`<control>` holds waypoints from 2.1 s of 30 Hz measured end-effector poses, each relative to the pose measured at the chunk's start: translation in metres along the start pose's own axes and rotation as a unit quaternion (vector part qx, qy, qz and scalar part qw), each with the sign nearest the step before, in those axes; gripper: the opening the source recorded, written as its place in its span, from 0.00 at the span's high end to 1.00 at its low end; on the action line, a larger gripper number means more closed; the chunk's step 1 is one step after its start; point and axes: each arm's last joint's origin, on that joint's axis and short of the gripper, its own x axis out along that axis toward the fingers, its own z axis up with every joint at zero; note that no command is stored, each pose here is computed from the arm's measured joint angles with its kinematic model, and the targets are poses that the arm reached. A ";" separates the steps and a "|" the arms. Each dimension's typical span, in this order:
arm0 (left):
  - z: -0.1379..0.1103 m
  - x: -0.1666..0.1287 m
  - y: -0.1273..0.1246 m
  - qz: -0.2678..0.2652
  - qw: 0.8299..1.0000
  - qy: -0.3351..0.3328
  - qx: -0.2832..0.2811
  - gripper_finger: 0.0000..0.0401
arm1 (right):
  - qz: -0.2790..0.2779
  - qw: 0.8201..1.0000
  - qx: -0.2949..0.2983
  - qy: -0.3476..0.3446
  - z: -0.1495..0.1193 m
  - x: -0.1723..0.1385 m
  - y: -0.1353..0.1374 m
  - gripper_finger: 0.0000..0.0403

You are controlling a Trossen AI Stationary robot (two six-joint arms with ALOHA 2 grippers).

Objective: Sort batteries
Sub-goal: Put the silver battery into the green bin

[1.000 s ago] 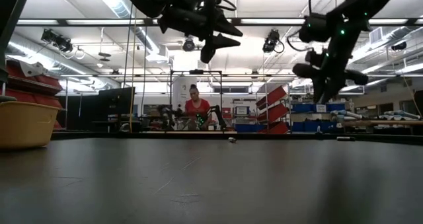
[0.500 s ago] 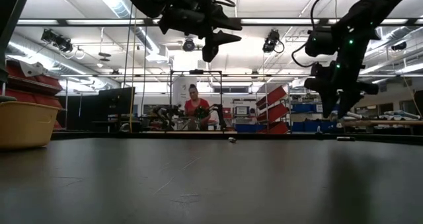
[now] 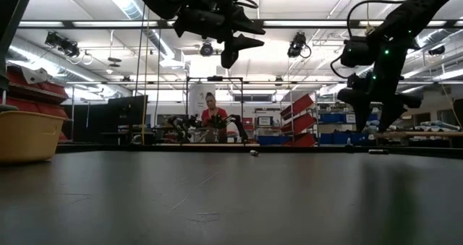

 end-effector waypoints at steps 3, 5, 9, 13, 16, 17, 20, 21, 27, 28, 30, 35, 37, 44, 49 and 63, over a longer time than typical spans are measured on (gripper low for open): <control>0.000 0.000 0.000 0.000 1.000 0.000 0.000 0.65 | 0.011 0.999 0.051 -0.008 -0.001 0.004 0.000 0.31; 0.000 0.000 0.000 0.000 1.000 0.000 0.000 0.65 | 0.016 0.998 0.056 -0.008 -0.003 0.005 0.000 0.32; 0.000 0.000 0.000 0.000 1.000 0.000 -0.004 0.65 | 0.031 0.998 0.052 0.007 -0.006 0.007 0.001 0.33; 0.000 0.000 0.000 0.000 1.000 0.000 0.002 0.65 | 0.039 0.997 0.058 0.025 -0.008 0.007 0.000 0.34; 0.000 0.000 0.000 0.000 1.000 0.000 0.003 0.65 | -0.011 0.995 0.101 0.011 -0.010 0.007 -0.002 0.34; 0.000 0.000 0.000 0.000 1.000 0.000 0.003 0.65 | -0.029 0.993 0.115 -0.001 -0.010 0.007 -0.002 0.34; 0.000 0.000 0.000 0.000 1.000 0.000 0.003 0.65 | -0.059 0.986 0.151 -0.038 -0.010 0.006 0.001 0.36; 0.000 0.000 0.000 0.001 1.000 0.000 0.003 0.65 | -0.064 0.983 0.162 -0.054 -0.010 0.006 0.002 0.36; 0.000 0.000 0.000 0.007 1.000 -0.002 0.003 0.65 | -0.065 0.965 0.237 -0.096 -0.021 0.014 0.006 0.40; 0.000 0.000 0.000 0.007 1.000 -0.002 0.003 0.65 | -0.068 0.961 0.250 -0.096 -0.025 0.016 0.006 0.41; 0.000 0.000 0.000 0.007 1.000 -0.002 -0.001 0.65 | -0.078 0.953 0.273 -0.105 -0.033 0.018 0.006 0.42; 0.000 0.000 0.000 0.007 1.000 -0.002 -0.010 0.65 | -0.088 0.943 0.285 -0.144 -0.041 0.022 0.007 0.44; 0.000 0.000 0.000 0.007 1.000 -0.002 -0.010 0.65 | -0.095 0.939 0.291 -0.158 -0.043 0.023 0.007 0.44; 0.000 0.000 0.000 0.007 1.000 -0.002 -0.020 0.65 | -0.101 0.942 0.278 -0.160 -0.044 0.023 0.007 0.44; 0.000 0.000 0.001 0.009 1.000 -0.002 0.013 0.65 | -0.083 0.947 0.264 -0.160 -0.050 0.021 0.015 0.44; 0.003 0.000 0.002 0.052 0.996 -0.025 0.064 0.65 | -0.088 0.936 0.283 -0.190 -0.057 0.017 0.021 0.47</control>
